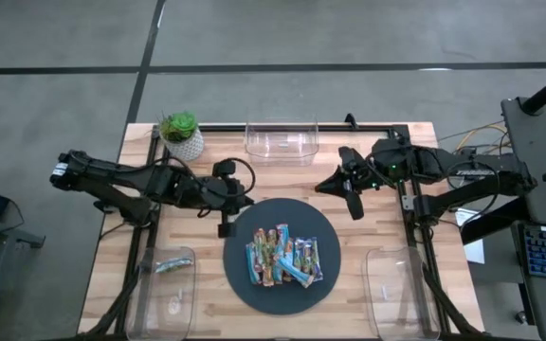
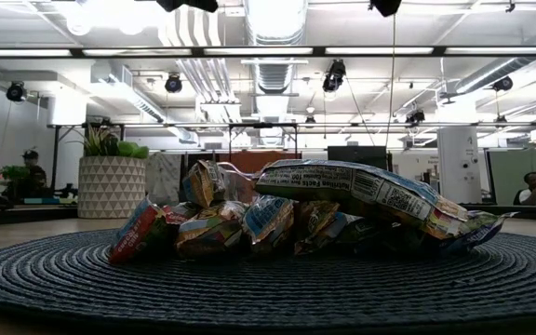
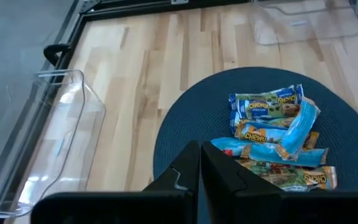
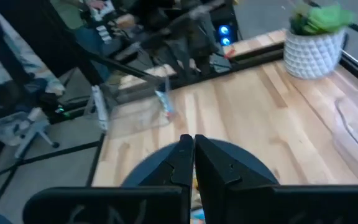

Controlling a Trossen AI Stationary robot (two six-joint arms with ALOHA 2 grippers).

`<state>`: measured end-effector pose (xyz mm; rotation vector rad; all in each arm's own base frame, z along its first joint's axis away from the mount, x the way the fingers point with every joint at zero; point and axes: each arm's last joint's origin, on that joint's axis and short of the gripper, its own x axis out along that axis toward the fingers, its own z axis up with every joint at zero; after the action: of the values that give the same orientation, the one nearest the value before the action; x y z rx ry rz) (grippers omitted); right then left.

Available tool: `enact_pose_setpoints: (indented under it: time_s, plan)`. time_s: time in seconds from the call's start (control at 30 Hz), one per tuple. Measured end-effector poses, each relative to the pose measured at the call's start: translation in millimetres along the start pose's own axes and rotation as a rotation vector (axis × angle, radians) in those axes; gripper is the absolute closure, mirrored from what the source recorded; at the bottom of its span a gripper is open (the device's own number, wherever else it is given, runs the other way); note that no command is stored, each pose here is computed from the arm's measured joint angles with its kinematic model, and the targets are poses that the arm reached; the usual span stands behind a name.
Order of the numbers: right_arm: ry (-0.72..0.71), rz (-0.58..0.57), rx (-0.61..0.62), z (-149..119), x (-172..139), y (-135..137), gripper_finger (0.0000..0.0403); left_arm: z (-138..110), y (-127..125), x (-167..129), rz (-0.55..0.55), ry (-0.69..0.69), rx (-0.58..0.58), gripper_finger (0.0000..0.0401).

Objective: Pick and place Granola Bars by type
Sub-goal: Put the yellow granola bar into the bottom right transparent bin

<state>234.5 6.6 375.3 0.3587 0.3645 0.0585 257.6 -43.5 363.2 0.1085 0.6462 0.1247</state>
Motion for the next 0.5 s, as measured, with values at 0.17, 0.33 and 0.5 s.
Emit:
enact_pose_setpoints:
  time_s: [0.17,0.33,0.5]
  plan:
    - [-0.046,0.050,0.007,2.8,7.2,8.8,0.0394,0.9,8.3,-6.5,0.016,-0.020,-0.026,0.0401]
    - [-0.039,0.069,0.032,0.4,18.3,13.3,0.0394,0.2,13.5,-14.1,0.024,-0.041,-0.031,0.0401]
    - [-0.026,0.101,0.066,-1.7,29.4,21.2,0.0394,-6.5,16.0,-16.1,0.031,-0.035,-0.031,0.0401]
